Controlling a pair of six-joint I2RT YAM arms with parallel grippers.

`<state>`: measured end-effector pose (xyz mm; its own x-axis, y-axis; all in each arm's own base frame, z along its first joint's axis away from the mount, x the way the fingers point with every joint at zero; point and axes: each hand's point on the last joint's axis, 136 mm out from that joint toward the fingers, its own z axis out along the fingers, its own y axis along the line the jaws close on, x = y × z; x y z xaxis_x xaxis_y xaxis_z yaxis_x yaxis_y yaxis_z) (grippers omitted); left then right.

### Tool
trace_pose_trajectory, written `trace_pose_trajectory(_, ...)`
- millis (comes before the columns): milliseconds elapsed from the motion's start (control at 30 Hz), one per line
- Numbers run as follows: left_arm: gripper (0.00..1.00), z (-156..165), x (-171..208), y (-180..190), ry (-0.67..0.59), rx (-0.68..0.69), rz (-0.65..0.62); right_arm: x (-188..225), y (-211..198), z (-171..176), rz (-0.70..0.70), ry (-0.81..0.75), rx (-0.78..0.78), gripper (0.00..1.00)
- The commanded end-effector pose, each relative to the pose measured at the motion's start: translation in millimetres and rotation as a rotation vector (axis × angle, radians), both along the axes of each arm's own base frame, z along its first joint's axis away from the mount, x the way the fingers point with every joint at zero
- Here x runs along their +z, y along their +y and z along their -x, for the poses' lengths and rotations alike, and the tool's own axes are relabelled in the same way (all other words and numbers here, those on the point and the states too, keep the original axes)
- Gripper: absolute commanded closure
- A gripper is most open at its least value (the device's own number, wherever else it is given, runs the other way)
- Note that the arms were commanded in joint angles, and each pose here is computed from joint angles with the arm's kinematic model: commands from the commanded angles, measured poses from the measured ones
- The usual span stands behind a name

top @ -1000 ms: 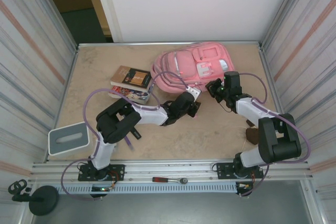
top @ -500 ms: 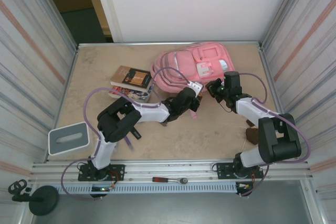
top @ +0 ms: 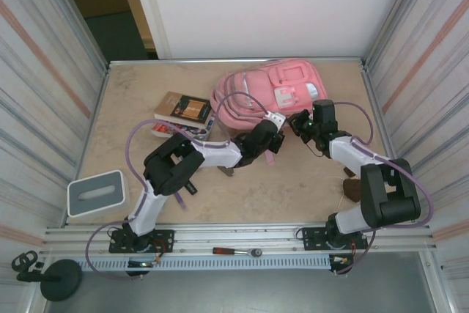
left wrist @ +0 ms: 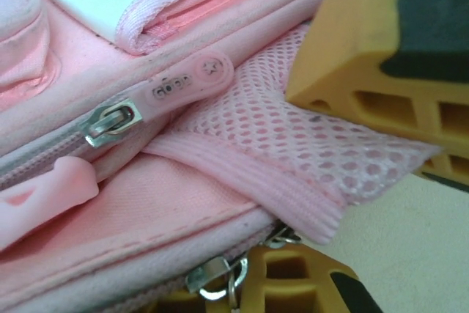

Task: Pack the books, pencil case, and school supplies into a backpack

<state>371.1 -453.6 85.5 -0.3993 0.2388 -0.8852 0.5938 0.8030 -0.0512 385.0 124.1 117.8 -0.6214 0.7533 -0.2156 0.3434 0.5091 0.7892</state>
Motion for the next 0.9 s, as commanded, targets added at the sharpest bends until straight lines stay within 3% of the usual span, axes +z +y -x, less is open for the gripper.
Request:
trace_pose_trajectory(0, 1.00, -6.4, 16.8, 8.1, -0.043, 0.039, 0.045, 7.8, 0.6, 1.8, 0.034, -0.045, 0.050, 0.94)
trace_pose_trajectory(567, 1.00, 3.7, 6.0, 76.6, -0.002, 0.110, -0.028, -20.7, -43.0, 2.1, 0.082, 0.034, 0.090, 0.94)
trace_pose_trajectory(867, 1.00, 16.9, -9.2, 105.5, 0.072, 0.071, -0.076, -36.4, -62.1, 0.2, 0.173, 0.087, 0.149, 0.94)
